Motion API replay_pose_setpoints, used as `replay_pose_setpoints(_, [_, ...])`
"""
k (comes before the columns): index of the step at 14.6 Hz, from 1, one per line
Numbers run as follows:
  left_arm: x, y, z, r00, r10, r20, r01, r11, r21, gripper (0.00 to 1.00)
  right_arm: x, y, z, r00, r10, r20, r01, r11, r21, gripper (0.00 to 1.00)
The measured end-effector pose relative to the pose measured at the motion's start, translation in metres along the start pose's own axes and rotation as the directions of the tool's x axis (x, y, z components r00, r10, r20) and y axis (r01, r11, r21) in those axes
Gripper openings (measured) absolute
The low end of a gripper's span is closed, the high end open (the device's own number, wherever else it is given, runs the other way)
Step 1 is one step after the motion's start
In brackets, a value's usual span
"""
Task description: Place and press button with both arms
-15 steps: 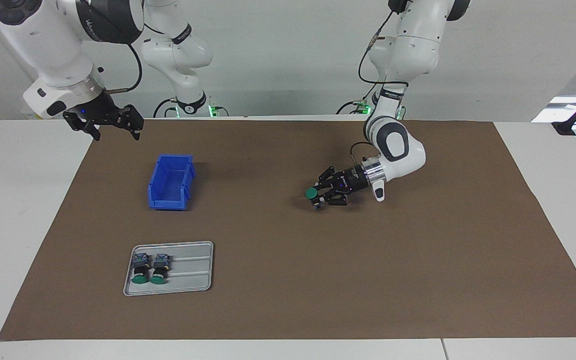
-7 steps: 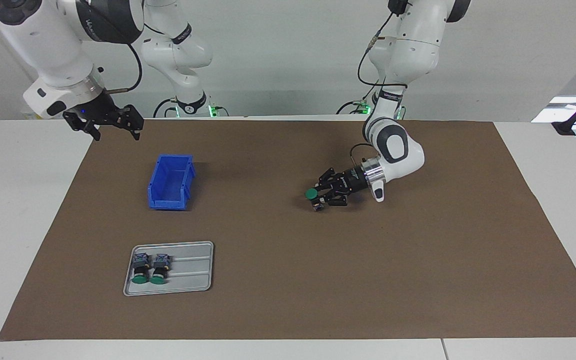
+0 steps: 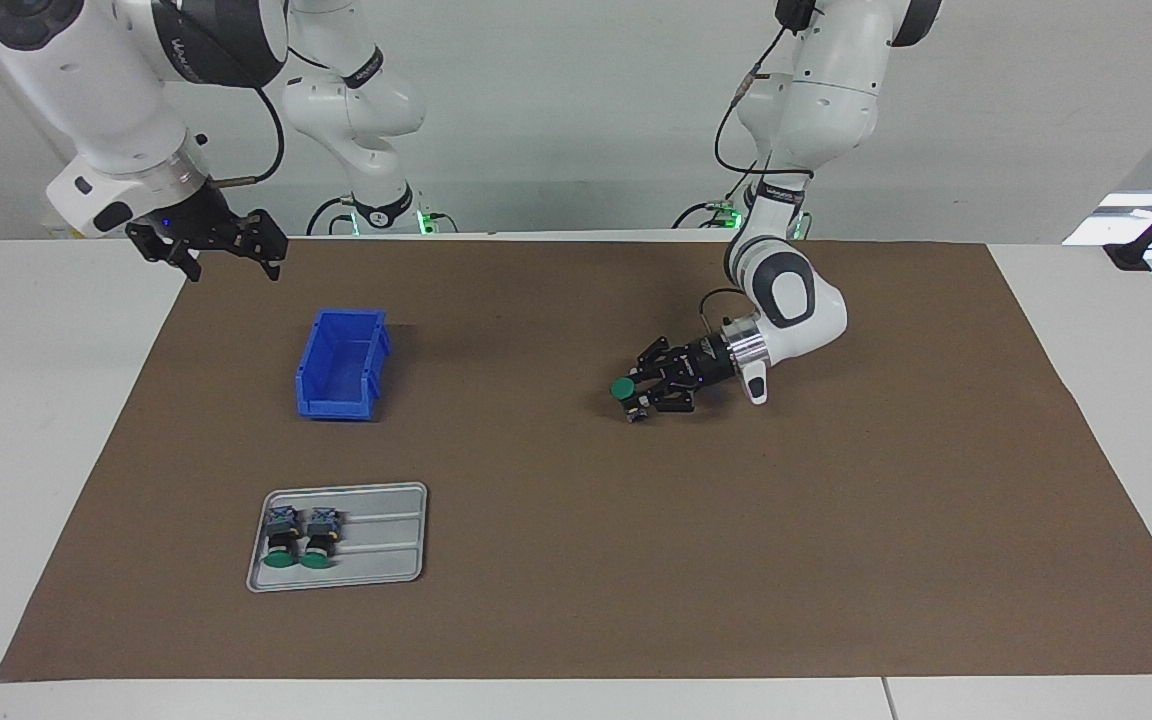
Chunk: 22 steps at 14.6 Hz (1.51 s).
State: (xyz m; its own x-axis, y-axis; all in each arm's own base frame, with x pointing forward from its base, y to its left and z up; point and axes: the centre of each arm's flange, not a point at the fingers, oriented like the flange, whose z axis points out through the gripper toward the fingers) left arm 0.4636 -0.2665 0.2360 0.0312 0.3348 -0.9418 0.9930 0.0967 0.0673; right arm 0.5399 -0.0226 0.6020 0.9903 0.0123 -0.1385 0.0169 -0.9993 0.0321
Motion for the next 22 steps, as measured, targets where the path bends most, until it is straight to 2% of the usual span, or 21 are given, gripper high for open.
replay_pose_setpoints(1, [0.001, 0.001, -0.001, 1.000, -0.001, -0.005, 0.001, 1.000, -0.004, 0.39, 0.000, 0.000, 0.000, 1.000, 0.000, 0.000, 0.000, 1.000, 0.000, 1.00])
replay_pose_setpoints(2, [0.002, 0.002, -0.002, 1.000, -0.001, -0.009, 0.001, 1.000, -0.008, 0.44, 0.000, 0.000, 0.000, 1.000, 0.000, 0.000, 0.000, 1.000, 0.000, 1.00])
replay_pose_setpoints(5, [0.003, 0.006, -0.009, 0.999, 0.002, -0.053, -0.004, 0.999, -0.039, 0.71, 0.000, 0.000, 0.000, 1.000, 0.000, 0.000, 0.000, 1.000, 0.000, 1.00])
replay_pose_setpoints(8, [-0.004, 0.009, -0.014, 0.997, 0.011, -0.073, -0.015, 0.998, -0.063, 0.75, 0.000, 0.000, 0.000, 1.000, 0.000, 0.000, 0.000, 1.000, 0.000, 1.00])
replay_pose_setpoints(9, [-0.006, 0.010, -0.016, 0.996, 0.014, -0.084, -0.020, 0.997, -0.072, 0.80, 0.000, 0.000, 0.000, 1.000, 0.000, 0.000, 0.000, 1.000, 0.000, 1.00])
replay_pose_setpoints(10, [-0.009, 0.010, -0.016, 0.996, 0.014, -0.093, -0.022, 0.997, -0.079, 0.91, 0.000, 0.000, 0.000, 1.000, 0.000, 0.000, 0.000, 1.000, 0.000, 1.00])
replay_pose_setpoints(11, [-0.011, 0.009, -0.016, 0.995, 0.014, -0.101, -0.022, 0.996, -0.081, 0.96, 0.000, 0.000, 0.000, 1.000, 0.000, 0.000, 0.000, 1.000, 0.000, 1.00])
replay_pose_setpoints(14, [-0.015, -0.001, -0.003, 0.990, 0.026, -0.141, -0.036, 0.997, -0.068, 1.00, 0.000, 0.000, 0.000, 1.000, 0.000, 0.000, 0.000, 1.000, 0.000, 1.00])
replay_pose_setpoints(16, [-0.021, -0.003, -0.001, 0.989, 0.033, -0.143, -0.043, 0.997, -0.067, 1.00, 0.000, 0.000, 0.000, 1.000, 0.000, 0.000, 0.000, 1.000, 0.000, 1.00])
replay_pose_setpoints(22, [-0.051, -0.003, -0.023, 0.985, 0.071, -0.154, -0.088, 0.990, -0.109, 1.00, 0.000, 0.000, 0.000, 1.000, 0.000, 0.000, 0.000, 1.000, 0.000, 1.00])
